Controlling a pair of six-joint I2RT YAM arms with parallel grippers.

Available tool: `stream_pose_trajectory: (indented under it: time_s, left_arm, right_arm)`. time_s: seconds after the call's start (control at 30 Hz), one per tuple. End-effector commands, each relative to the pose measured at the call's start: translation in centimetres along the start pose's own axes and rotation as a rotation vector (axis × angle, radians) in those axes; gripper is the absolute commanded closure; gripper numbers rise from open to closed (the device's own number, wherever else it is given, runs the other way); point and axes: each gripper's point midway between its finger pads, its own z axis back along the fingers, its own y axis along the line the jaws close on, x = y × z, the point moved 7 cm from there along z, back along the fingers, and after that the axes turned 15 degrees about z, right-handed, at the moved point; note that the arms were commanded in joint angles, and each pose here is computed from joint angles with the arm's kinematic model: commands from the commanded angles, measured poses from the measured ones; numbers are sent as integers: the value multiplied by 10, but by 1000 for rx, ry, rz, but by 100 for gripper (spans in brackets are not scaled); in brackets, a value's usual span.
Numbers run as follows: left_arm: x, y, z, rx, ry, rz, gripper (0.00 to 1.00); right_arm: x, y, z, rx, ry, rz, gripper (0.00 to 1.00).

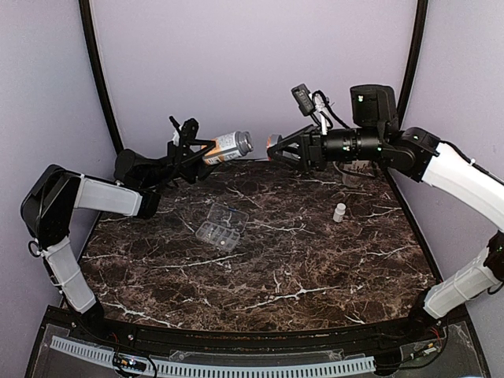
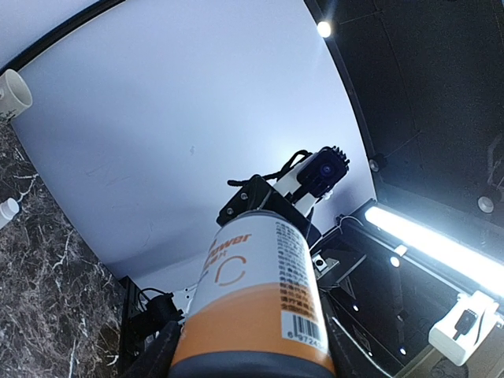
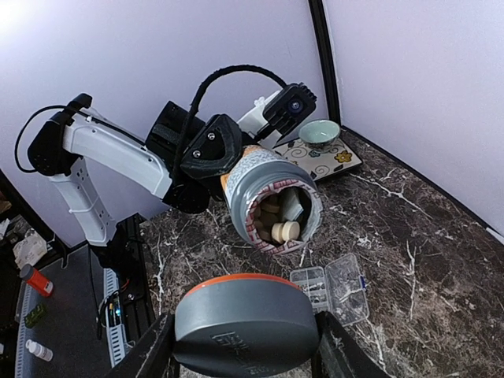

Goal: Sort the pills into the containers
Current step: Close the lid of the pill bottle on the pill bottle.

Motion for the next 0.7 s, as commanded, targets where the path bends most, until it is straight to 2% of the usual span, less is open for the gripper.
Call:
stream_pose_trajectory:
  time_s: [0.0,0.23,0.67]
  left_arm:
    - [-11,-36,-9,-107,62,-130,100]
    - [-11,-50,-19,-140,83,-140,100]
    - [-20,-48,-27,-131,139,-123,100]
  right_arm:
    - [15,10,2,49,-25,22,68]
    - [27,17,1,81,-34,39,68]
    - [26,13,-5,67,-9,43,68]
